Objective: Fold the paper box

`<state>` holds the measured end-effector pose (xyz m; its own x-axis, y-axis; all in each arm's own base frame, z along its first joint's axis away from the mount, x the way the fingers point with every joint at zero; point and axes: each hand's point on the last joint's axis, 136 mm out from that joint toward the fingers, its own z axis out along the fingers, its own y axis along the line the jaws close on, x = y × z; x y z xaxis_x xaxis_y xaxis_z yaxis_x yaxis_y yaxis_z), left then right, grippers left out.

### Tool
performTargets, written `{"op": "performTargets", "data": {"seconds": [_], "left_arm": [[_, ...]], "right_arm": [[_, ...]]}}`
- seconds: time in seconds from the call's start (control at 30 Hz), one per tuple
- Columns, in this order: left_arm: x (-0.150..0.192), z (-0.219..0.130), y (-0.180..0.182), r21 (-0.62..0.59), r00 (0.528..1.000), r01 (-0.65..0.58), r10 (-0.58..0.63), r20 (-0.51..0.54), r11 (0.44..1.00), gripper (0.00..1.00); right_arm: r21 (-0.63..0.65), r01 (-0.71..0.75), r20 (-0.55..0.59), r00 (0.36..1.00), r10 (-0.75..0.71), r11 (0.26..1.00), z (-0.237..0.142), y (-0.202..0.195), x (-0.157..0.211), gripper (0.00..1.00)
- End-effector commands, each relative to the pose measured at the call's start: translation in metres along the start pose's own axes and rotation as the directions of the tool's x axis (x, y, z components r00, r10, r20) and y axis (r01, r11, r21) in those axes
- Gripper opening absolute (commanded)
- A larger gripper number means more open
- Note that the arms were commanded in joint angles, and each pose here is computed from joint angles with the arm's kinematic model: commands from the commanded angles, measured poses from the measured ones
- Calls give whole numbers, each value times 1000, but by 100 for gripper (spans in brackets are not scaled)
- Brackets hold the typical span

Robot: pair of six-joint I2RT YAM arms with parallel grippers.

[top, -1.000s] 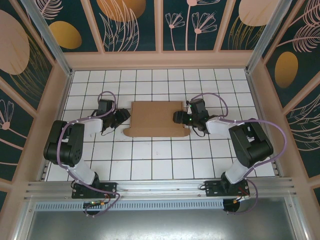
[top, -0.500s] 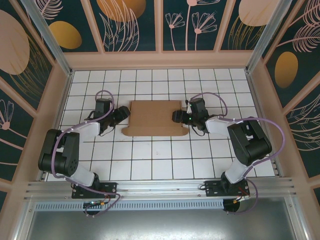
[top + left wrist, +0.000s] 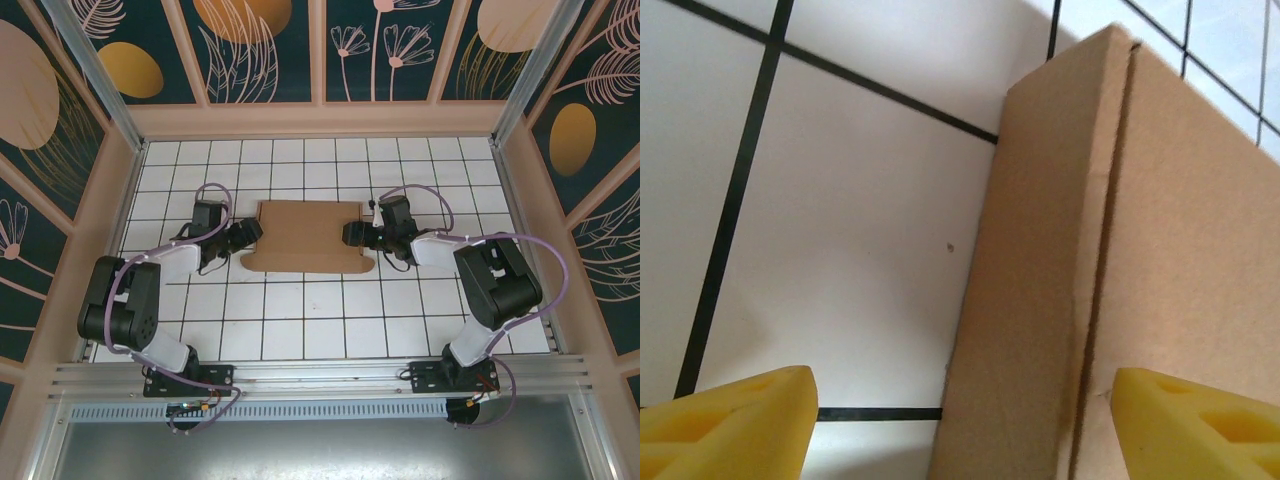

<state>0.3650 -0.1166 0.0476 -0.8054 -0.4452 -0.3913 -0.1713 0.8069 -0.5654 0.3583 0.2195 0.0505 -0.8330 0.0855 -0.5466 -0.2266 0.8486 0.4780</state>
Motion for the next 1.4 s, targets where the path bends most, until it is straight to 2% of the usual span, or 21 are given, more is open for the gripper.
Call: {"op": "performTargets", "data": {"seconds": [0.0,0.23,0.5,0.87,1.03,1.13,1.37], "left_arm": [[12,10,-3,16,999,-10,11,-53,1000,74],[24,21,-5,27,996,-8,10,-83,1000,68],[25,23,12,-48,998,5,-8,-68,999,63],[26,24,15,-60,998,8,-12,-67,998,54],[25,20,7,19,996,66,-65,-62,998,43],[22,18,0,75,993,97,-92,-71,992,38],[21,16,-2,130,983,158,-144,-109,979,33]], "right_arm": [[3,-8,-99,995,8,1000,8,-7,25,84],[-33,-15,-97,995,12,999,6,0,25,84],[-36,-17,-72,997,15,999,-1,3,18,84],[-111,-51,26,998,54,992,-30,18,-12,90],[-203,-111,93,987,132,973,-51,17,-32,91],[-264,-152,69,982,176,952,-52,16,-34,93],[-273,-222,15,972,235,936,-39,1,-23,95]]}}
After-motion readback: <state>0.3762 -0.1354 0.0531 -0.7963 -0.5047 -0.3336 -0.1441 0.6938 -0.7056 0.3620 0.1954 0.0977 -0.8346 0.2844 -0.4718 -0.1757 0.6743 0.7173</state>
